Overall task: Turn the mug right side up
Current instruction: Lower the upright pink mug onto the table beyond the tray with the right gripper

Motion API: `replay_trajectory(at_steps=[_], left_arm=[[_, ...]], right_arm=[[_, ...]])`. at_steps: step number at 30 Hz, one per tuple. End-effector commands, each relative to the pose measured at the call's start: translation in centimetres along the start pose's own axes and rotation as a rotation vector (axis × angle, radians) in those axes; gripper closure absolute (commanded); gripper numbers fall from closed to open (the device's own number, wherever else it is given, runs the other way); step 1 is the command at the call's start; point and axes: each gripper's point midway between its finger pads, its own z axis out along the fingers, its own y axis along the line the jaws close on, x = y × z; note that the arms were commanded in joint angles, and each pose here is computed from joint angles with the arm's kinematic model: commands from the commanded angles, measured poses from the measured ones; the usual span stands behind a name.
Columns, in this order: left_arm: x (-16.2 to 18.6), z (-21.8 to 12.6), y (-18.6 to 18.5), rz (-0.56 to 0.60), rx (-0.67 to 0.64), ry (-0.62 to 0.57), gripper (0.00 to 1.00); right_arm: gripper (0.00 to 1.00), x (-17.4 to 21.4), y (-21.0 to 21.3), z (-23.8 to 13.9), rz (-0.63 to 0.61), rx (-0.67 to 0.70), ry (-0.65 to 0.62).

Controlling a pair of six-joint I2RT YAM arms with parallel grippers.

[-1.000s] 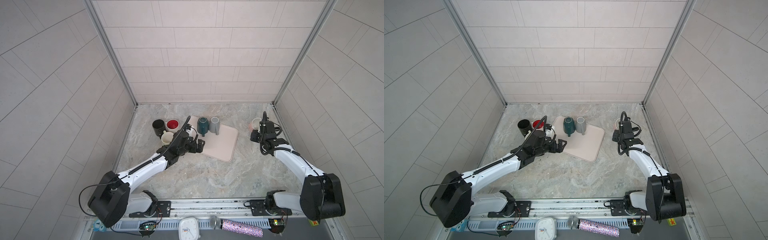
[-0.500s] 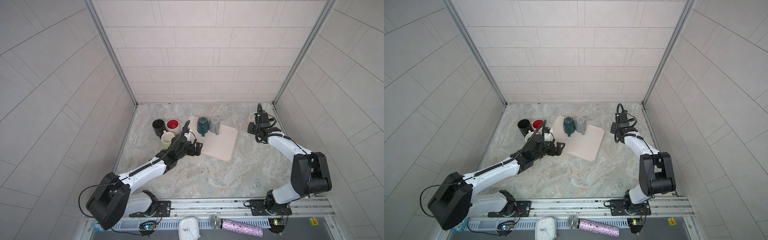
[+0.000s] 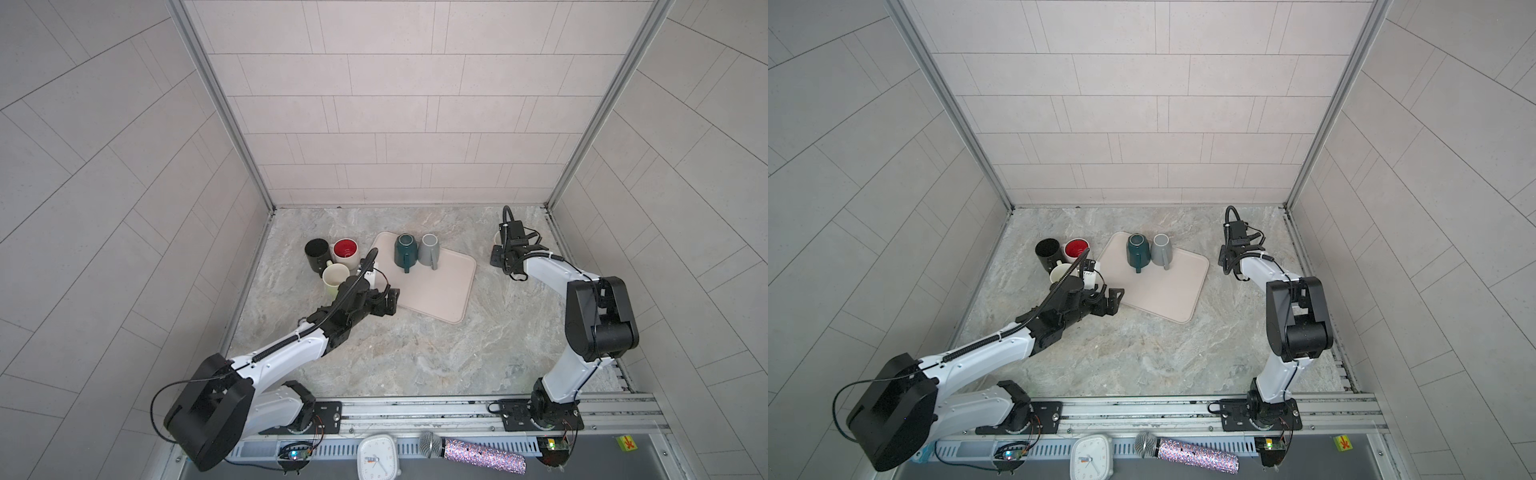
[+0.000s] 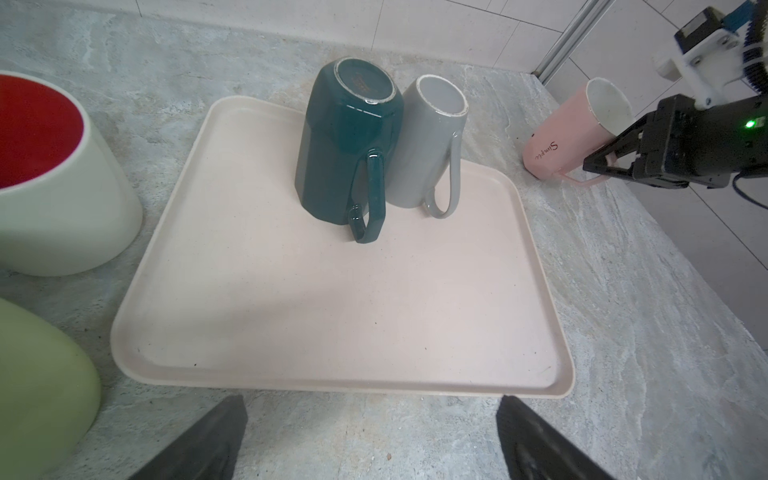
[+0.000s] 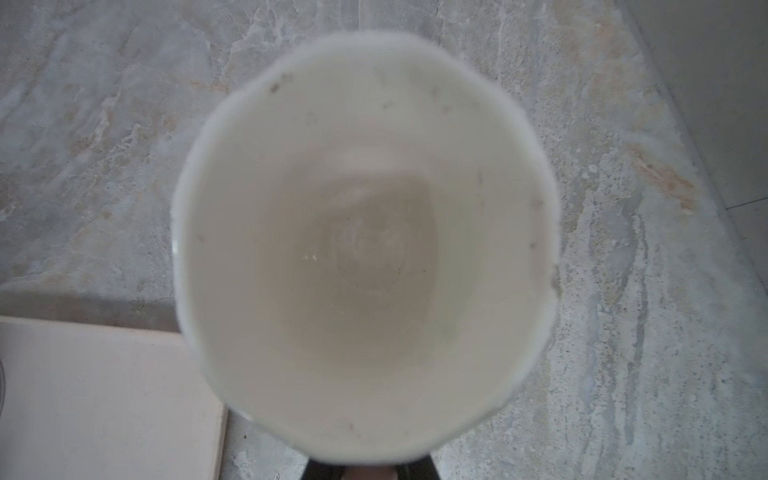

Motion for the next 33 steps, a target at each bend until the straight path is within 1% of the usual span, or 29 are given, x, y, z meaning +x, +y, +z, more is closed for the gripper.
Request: replay_trajectory(at_steps=[1, 2, 3, 4, 5, 10, 17, 18, 19, 21, 24, 29, 33], left_arm=[[-0.5, 0.1, 0.1, 0.027, -0.013, -0.03, 0.0], [-0.4, 0.2, 0.2, 0.027, -0.015, -0.026, 0.0], [-0.2, 0.4, 0.1, 0.028, -0.012, -0.019, 0.0], [-0.2, 0.4, 0.0, 0.028, -0.01, -0.017, 0.0], [-0.1, 0.5, 0.0, 0.028, -0.006, -0.011, 0.0], [-0.1, 0.6, -0.1, 0.025, 0.0, -0.007, 0.0], [-0.1, 0.7, -0.2, 0.027, 0.002, -0.005, 0.0], [-0.1, 0.7, -0.2, 0.027, 0.003, -0.004, 0.0], [-0.1, 0.7, -0.2, 0.026, 0.003, -0.003, 0.0], [0.0, 0.8, -0.2, 0.025, 0.0, 0.006, 0.0], [-0.1, 0.8, -0.1, 0.023, -0.012, 0.009, 0.0], [-0.8, 0.6, -0.4, 0.02, -0.005, 0.011, 0.0], [-1.9, 0.7, -0.9, -0.011, -0.017, 0.04, 0.0]], right_arm=[[1.0, -2.0, -0.5, -0.5, 0.027, 0.038, -0.041], [0.96, -1.9, -0.5, -0.5, 0.027, 0.043, -0.033], [0.84, -1.8, -0.6, -0.6, 0.027, 0.045, -0.029], [0.74, -1.8, -0.6, -0.6, 0.028, 0.044, -0.028], [0.71, -1.8, -0.6, -0.7, 0.028, 0.043, -0.028], [0.42, -2.1, -0.6, -1.2, 0.026, 0.042, -0.041], [0.26, -3.0, -0.6, -2.6, 0.044, 0.023, -0.076], [0.16, -3.1, -0.7, -2.9, 0.052, 0.022, -0.082], [0.01, -3.2, -0.8, -3.3, 0.034, 0.027, -0.088], [0.01, -3.4, -1.3, -4.5, 0.026, 0.053, -0.103], [0.01, -3.5, -1.9, -6.5, 0.04, 0.044, -0.135], [0.01, -3.3, -2.3, -9.7, 0.087, -0.019, -0.221], [0.01, -1.7, -3.1, -11.8, 0.127, -0.065, -0.276]])
